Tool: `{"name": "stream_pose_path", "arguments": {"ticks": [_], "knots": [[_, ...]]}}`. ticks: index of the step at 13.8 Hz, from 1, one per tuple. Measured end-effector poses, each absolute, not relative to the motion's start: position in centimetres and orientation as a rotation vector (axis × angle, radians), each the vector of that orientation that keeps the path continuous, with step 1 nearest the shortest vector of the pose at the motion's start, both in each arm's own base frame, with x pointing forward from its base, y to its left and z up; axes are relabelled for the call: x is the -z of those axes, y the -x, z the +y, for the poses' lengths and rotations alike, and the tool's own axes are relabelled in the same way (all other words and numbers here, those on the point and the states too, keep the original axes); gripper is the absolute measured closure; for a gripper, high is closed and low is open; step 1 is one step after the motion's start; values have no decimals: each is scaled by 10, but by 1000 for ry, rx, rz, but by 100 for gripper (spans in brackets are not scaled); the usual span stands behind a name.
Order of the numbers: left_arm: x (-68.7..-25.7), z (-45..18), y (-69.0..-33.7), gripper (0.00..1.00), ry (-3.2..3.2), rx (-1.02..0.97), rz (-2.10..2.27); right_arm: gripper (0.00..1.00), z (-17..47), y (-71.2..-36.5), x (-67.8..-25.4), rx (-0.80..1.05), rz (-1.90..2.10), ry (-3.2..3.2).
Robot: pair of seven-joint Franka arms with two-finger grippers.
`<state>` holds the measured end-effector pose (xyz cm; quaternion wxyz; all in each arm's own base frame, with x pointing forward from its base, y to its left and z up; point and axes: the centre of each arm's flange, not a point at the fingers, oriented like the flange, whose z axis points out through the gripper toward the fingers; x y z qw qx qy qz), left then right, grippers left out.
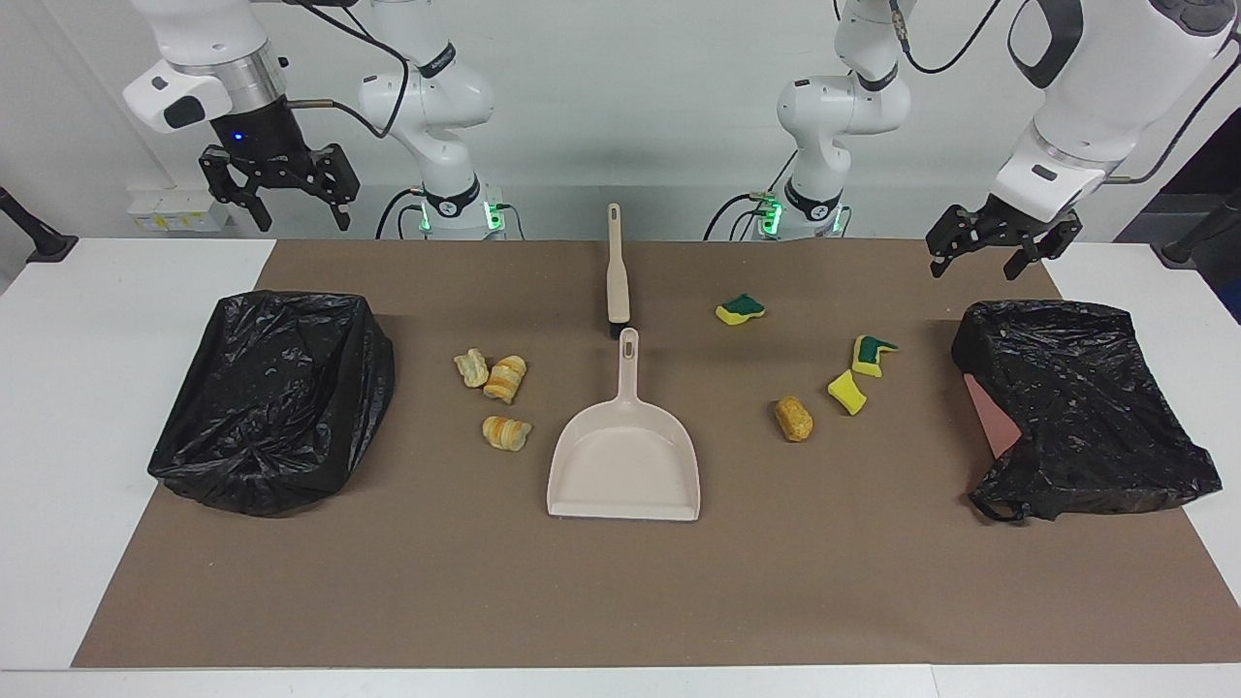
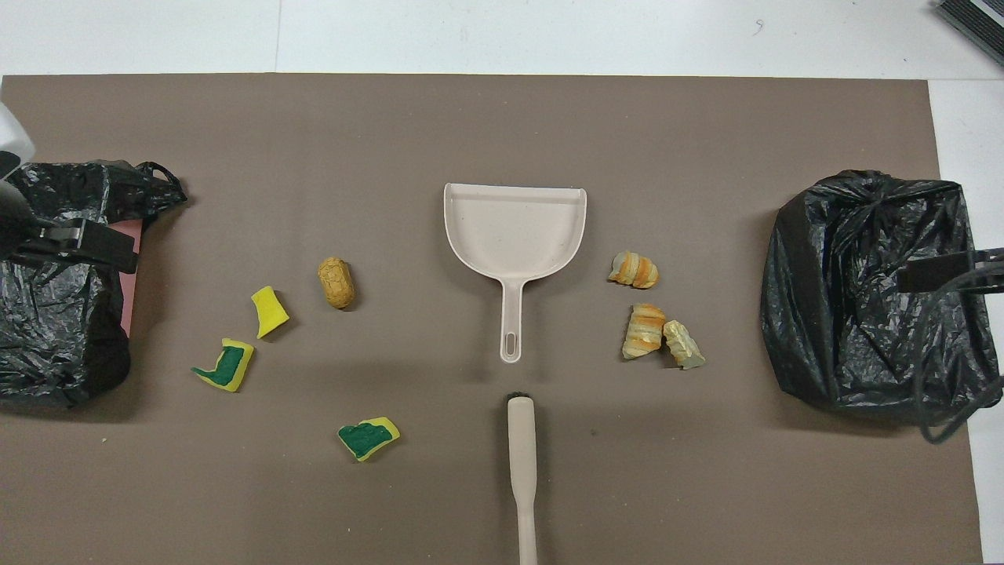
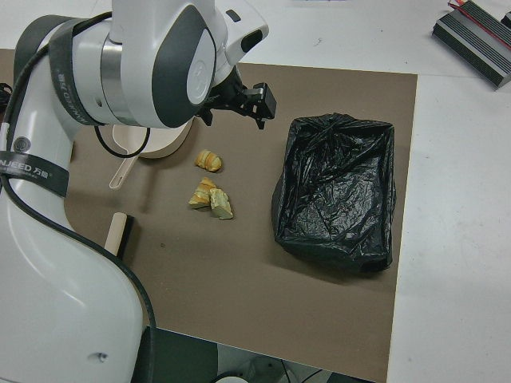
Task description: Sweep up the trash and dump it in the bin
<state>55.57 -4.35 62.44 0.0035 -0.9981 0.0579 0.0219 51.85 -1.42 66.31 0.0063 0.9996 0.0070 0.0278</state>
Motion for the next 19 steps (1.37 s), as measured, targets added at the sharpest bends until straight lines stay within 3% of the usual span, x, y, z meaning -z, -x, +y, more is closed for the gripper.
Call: {"name": "stream_pose_path", "arguments": {"ticks": [19], "knots": [[-627, -47, -545, 0, 3137, -76, 190, 0, -16, -518, -663, -86, 17, -3128]]}}
